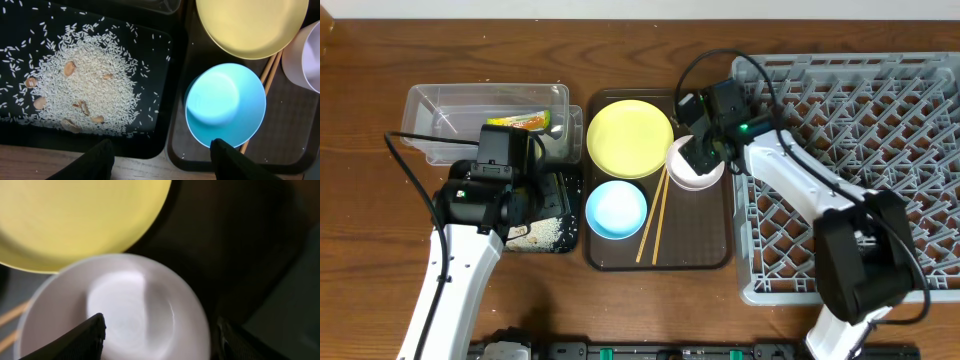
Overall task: Sort waste into correct bins and load items into the dishwasher rack
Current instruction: 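Move the right gripper back to the pink bowl on the brown tray, then grasp the pink bowl with the right gripper and carry it to the rack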
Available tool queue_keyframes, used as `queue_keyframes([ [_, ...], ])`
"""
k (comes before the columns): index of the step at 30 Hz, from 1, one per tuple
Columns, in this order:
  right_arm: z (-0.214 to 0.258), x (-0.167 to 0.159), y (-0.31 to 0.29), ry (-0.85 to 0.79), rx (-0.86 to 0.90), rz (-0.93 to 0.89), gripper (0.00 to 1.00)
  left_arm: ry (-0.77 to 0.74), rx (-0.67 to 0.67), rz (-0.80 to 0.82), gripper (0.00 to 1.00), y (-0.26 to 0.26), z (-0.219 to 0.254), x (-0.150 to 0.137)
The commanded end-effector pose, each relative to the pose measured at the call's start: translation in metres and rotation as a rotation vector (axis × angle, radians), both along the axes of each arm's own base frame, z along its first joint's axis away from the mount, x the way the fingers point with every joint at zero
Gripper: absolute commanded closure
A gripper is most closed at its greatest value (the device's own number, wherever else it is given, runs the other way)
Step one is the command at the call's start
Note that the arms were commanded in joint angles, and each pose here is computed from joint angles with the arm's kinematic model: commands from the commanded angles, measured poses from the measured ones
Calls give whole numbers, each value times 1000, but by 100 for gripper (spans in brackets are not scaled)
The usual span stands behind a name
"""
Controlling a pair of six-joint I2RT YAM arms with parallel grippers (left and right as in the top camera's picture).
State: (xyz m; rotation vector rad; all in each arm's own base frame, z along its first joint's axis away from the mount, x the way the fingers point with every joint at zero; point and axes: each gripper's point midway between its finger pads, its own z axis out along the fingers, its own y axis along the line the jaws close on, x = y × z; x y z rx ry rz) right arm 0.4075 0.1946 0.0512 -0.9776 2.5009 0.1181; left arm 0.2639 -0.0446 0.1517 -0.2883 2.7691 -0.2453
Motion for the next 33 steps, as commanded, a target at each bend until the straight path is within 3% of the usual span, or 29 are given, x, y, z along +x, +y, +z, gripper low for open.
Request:
queue_keyframes([
  [1, -10, -1, 1, 10, -33, 42, 32, 18, 10, 10, 36, 3, -4, -2],
  [9, -20, -14, -4, 78, -55, 44, 54, 17, 10, 10, 35, 3, -4, -2],
  [18, -22, -18, -8, 94, -71, 40, 99, 17, 10, 10, 35, 3, -4, -2],
  [25, -5, -4, -23, 19, -131, -44, 99, 18, 10, 10, 35, 3, -4, -2],
  [33, 97, 32, -48, -263, -94, -232, 99, 18, 10, 10, 36, 3, -4, -2],
])
